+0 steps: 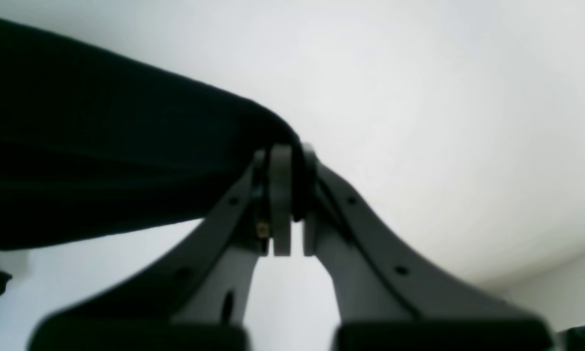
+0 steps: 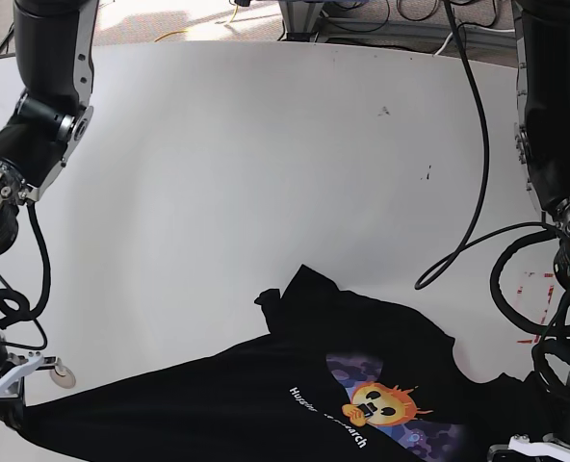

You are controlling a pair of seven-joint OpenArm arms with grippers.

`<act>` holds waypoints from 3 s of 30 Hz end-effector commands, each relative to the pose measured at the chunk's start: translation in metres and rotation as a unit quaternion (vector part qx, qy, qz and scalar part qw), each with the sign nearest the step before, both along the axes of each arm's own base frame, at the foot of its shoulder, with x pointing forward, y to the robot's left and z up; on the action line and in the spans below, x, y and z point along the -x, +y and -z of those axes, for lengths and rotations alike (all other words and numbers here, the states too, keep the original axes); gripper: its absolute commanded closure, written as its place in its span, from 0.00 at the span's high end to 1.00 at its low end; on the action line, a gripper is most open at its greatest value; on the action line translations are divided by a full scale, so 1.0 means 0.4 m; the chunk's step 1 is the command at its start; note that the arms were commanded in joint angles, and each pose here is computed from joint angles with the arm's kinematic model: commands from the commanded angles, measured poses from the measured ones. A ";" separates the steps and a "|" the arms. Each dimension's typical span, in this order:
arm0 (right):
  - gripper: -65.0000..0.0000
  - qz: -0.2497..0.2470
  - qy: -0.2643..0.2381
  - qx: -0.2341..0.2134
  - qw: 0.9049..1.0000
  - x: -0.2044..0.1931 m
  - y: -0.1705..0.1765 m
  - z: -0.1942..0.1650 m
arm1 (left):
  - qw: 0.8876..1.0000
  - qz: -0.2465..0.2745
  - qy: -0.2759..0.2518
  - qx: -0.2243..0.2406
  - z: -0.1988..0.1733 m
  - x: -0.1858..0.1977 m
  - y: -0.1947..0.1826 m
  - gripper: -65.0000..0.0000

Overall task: Layout the t-shirt on the table in an organized manner, then fold the t-shirt properly
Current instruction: 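Drag the held shirt across the table and lay it flat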

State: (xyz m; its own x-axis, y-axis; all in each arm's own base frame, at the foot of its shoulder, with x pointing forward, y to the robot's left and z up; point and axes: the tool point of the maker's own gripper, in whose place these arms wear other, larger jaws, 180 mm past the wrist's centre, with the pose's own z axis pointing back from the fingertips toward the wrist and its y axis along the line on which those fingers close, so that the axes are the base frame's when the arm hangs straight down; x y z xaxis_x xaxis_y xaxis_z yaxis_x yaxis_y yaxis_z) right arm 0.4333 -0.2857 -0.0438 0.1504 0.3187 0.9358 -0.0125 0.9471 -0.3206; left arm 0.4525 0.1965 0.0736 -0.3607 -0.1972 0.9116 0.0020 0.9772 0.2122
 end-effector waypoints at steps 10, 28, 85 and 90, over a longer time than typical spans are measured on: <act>0.00 0.003 0.011 0.010 1.000 0.096 0.019 0.097 | 0.999 -0.004 0.038 -0.010 0.114 0.060 -0.003 0.00; 0.00 -0.027 0.156 -0.096 0.983 0.261 0.028 0.405 | 0.974 0.006 0.214 0.075 0.451 0.145 0.098 0.00; 0.67 -0.013 0.427 -0.196 0.883 0.681 0.103 0.779 | 0.772 -0.083 0.624 0.090 1.058 0.704 0.239 0.33; 0.92 -0.012 0.432 -0.196 0.880 0.691 0.104 0.783 | 0.773 -0.092 0.624 0.074 1.055 0.702 0.254 0.65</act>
